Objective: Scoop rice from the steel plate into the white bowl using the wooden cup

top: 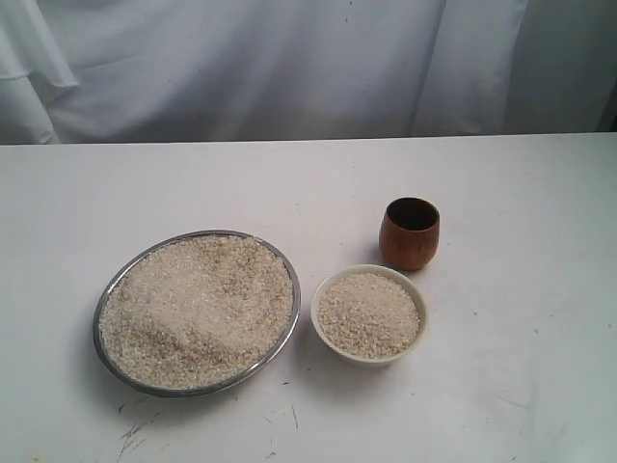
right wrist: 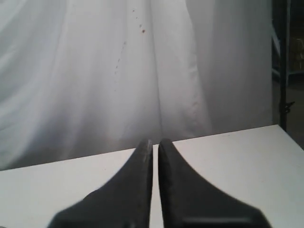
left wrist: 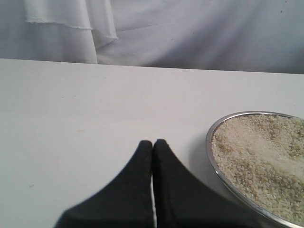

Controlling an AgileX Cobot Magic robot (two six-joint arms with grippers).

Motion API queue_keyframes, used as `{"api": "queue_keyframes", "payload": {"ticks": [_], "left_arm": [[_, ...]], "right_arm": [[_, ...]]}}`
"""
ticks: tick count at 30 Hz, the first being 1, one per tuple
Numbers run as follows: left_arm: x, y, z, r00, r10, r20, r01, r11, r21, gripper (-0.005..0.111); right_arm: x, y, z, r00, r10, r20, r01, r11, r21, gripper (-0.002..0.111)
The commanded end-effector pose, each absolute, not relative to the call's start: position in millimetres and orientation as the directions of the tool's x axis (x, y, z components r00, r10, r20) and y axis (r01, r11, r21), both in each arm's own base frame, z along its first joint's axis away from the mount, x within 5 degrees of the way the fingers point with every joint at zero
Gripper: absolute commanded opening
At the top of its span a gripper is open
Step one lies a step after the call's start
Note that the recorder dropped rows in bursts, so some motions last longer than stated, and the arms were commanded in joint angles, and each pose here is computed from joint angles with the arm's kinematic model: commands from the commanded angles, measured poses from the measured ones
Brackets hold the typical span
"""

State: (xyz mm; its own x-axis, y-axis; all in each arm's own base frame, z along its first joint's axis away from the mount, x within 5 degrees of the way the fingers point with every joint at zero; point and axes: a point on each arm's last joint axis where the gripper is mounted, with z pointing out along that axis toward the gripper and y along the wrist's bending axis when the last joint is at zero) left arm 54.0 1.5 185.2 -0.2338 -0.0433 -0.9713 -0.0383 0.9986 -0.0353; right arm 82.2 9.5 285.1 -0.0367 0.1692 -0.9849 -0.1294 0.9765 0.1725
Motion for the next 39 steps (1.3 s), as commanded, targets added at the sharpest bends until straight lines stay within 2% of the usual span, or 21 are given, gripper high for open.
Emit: {"api": "queue_keyframes", "payload": {"ticks": [1,6,10,12,14,20,27,39], "left_arm": [[54.0,1.3,184.4,-0.228,-0.042,-0.973,-0.035,0.999,-0.035,0.000],[54.0,1.3,184.4,-0.228,-0.042,-0.973,-0.035,0.999,-0.035,0.000],[54.0,1.3,184.4,-0.228,-0.042,-0.973,-0.035,0.999,-0.035,0.000],[54.0,1.3,184.4,-0.228,-0.042,-0.973,-0.035,0.999,-0.035,0.000],[54.0,1.3,184.4,-0.228,-0.042,-0.973,-0.035,0.999,-0.035,0.000],[54.0,1.3,184.4,-0.228,-0.042,-0.973,-0.035,0.999,-0.035,0.000],[54.0,1.3,184.4,-0.228,-0.042,-0.973,-0.035,0.999,-0.035,0.000],[54.0,1.3,184.4,-0.228,-0.042,-0.973,-0.035,0.999,-0.035,0.000]], "right_arm": [[67.3,5.1,262.2,0.012,0.189,-0.982,-0.130,0.974,0.186,0.004],[66.1,11.6,256.1,0.009,0.206,-0.979,-0.203,0.958,0.200,0.004],[65.1,16.3,251.1,-0.032,0.108,-0.994,-0.247,0.963,0.112,0.004],[64.7,17.6,253.9,0.011,0.062,-0.998,-0.262,0.963,0.057,0.003],[66.6,14.5,248.8,0.043,0.057,-0.997,-0.214,0.976,0.046,0.003],[70.1,5.9,216.6,-0.060,0.080,-0.995,-0.079,0.993,0.085,0.003],[67.3,5.3,202.7,-0.077,0.087,-0.993,-0.072,0.993,0.092,0.003],[60.2,4.7,185.3,-0.250,0.043,-0.967,-0.063,0.996,0.060,0.003]]}}
